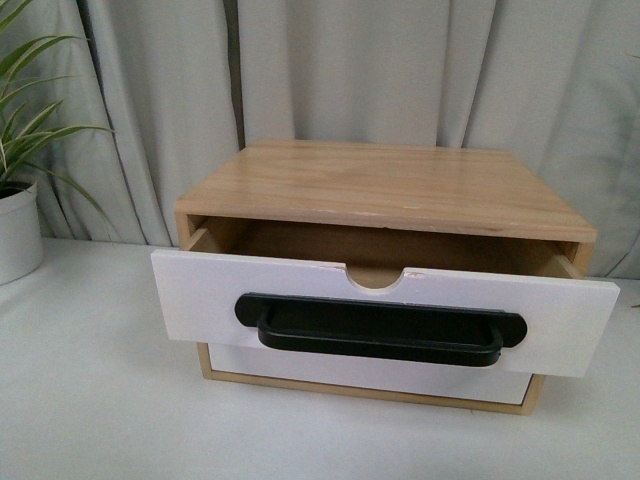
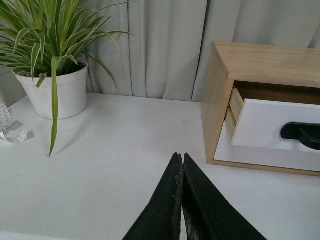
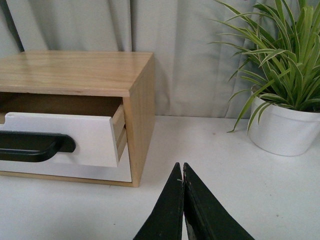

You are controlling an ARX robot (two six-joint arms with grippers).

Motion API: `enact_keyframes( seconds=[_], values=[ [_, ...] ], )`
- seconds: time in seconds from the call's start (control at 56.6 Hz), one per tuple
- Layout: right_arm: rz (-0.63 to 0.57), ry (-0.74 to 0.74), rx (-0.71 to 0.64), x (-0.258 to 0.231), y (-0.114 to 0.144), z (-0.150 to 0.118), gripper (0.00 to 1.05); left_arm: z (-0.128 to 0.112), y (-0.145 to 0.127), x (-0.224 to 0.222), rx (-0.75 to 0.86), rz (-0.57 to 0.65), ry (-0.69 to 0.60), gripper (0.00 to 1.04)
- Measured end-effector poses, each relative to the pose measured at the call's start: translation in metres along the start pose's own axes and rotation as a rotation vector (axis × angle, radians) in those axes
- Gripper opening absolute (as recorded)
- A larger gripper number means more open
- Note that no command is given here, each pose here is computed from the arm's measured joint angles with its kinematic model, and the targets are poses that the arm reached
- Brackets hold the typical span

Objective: Pull drawer

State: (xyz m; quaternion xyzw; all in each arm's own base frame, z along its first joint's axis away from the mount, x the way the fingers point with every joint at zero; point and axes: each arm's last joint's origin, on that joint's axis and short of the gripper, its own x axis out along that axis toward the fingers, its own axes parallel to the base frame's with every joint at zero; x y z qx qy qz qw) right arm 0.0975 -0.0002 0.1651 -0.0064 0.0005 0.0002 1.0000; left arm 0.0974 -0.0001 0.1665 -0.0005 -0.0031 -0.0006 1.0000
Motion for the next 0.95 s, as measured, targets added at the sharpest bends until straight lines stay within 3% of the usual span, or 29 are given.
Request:
enact_keyframes(
  seconds=[0.088,0.124,0.636,0.954],
  values=[
    [0.000,0.000,0.000,0.0000,0.0000,0.0000,0.01,0.0000,0.0000,0.0000,0.000,0.000,0.000,0.04],
    [0.000,0.000,0.000,0.0000,0.0000,0.0000,0.06,0.0000,0.0000,0.0000,-0.001,0.000,0.000,0.07],
    [0.000,0.000,0.001,0.0000,0.0000,0.0000,0.98,0.0000,0.0000,0.0000,0.000,0.000,0.000,1.00],
    [0.000,0.000,0.002,0.0000,0.0000,0.0000,0.96,0.0000,0.0000,0.0000,-0.001,0.000,0.000,0.99]
  ],
)
